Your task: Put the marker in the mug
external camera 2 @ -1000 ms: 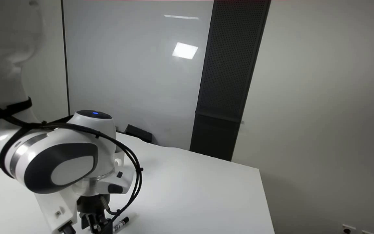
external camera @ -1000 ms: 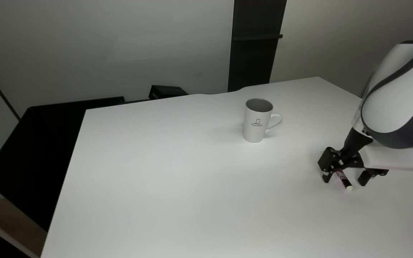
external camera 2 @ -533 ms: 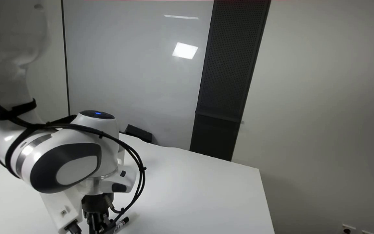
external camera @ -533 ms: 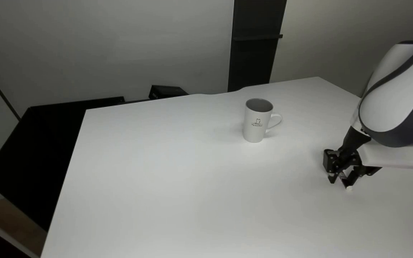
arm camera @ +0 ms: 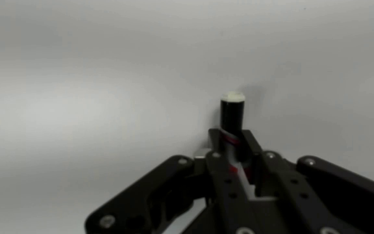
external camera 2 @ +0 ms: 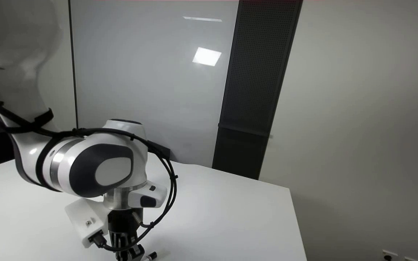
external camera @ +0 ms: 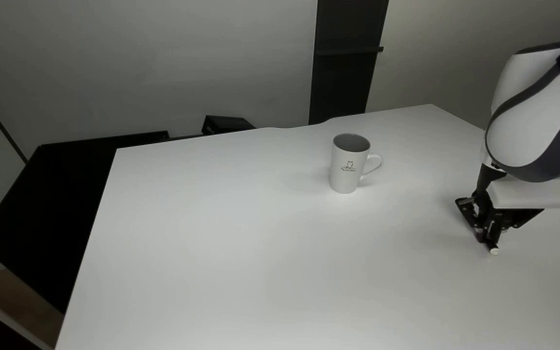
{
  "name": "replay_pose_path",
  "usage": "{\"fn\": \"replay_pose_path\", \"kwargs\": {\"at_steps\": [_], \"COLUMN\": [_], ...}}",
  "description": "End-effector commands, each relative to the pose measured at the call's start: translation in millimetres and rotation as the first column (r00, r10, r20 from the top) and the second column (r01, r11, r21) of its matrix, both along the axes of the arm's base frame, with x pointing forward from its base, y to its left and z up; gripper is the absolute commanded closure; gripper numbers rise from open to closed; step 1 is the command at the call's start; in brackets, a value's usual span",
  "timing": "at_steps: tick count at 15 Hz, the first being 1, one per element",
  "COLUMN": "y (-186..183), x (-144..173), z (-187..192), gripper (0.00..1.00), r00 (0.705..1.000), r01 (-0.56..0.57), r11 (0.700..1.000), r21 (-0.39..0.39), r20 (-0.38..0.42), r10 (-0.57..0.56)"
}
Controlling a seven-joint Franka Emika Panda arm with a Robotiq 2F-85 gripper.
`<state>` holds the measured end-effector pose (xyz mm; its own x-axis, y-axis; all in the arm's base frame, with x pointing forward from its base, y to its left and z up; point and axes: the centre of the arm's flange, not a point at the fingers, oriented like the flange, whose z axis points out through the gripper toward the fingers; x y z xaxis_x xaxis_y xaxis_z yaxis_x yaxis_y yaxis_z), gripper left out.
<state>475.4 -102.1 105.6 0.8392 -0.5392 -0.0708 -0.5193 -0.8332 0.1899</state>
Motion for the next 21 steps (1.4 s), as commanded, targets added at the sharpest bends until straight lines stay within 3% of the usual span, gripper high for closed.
{"fn": "replay_pose_path", "kwargs": {"at_steps": [1, 8, 12, 16, 21], "y": [5.5, 28.8, 6.4, -33.9, -63.1], "x": [32.0, 68.5, 88.2, 100.8, 115.0], "z": [32.1, 123.9, 177.7, 209.5, 207.8], "gripper": [0.93, 0.93, 0.93, 0.93, 0.93], "r00": [0.992, 0.959, 0.906, 0.845, 0.763], "r01": [0.091, 0.236, 0.381, 0.516, 0.646], "r11": [0.996, 0.966, 0.891, 0.771, 0.554], "r21": [-0.007, 0.104, 0.248, 0.372, 0.525], "r20": [-0.089, -0.185, -0.294, -0.366, -0.419], "r10": [-0.091, -0.214, -0.305, -0.389, -0.493]}}
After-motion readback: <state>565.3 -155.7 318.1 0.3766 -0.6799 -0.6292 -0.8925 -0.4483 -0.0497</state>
